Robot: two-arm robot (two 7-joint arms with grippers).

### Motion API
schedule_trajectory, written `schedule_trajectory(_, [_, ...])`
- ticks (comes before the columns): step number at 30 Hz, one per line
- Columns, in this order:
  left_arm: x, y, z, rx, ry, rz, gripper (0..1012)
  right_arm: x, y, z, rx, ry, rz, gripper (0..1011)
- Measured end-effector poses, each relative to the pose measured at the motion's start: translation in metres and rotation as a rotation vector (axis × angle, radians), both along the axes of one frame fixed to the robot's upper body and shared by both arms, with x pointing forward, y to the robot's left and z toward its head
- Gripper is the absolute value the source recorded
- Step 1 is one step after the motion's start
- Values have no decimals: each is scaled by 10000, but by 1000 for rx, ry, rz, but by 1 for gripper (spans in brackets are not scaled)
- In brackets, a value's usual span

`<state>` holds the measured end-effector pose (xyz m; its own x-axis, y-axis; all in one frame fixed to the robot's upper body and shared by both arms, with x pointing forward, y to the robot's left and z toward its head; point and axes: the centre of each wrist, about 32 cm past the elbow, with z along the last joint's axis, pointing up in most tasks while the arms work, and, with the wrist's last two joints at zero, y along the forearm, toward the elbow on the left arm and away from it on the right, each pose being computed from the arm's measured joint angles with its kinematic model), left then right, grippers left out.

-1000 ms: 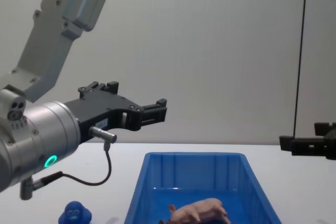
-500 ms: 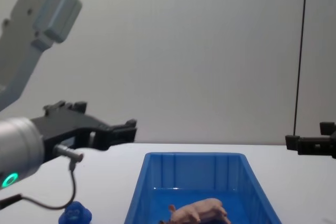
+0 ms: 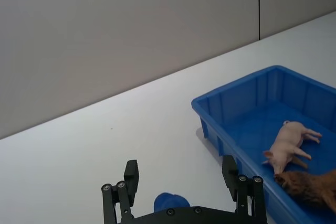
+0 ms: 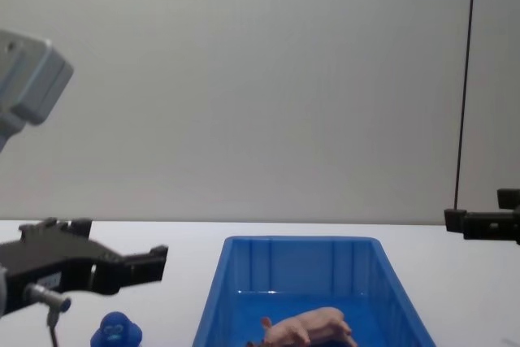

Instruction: Pick up the two dolls from the table and place them into the box.

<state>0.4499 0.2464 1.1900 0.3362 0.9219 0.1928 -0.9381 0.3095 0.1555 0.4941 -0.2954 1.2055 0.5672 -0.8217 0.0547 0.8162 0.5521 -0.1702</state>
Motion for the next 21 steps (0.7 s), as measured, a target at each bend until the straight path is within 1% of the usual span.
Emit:
schedule_trajectory(2, [6,28,-21,-1,11,-1,1001,0,-2,0,0,0,0,1001])
schedule_trajectory(5, [26,90,-85,-4,38,-4,1001,1,-4,0,0,0,0,1001])
schedule_trajectory(6, [30,99,-94,-6,42,-7,1001,1,-5,0,0,0,0,1001])
schedule_trajectory(8, [56,148,-138,-6,58,-9,1001,1,-6,0,0,0,0,1001])
schedule_trajectory(10, [74,176,-163,-7,66,-14,1002,1,-7,-1,0,0,0,1001])
schedule_trajectory(13, [129,248,-218,-8,84,-24,1001,1,-8,-1,0,0,-1,1001])
schedule_trajectory(16, [168,290,-250,-8,94,-30,1001,1,-9,-2,0,0,-1,1001])
schedule_trajectory(19, [235,352,-293,-10,108,-45,1001,1,-9,-2,0,0,0,1001])
schedule_trajectory(20, [235,352,-293,-10,108,-45,1001,1,-9,-2,0,0,-1,1001])
schedule_trajectory(21, [267,379,-311,-9,113,-51,1001,1,-9,-2,0,0,-1,1001])
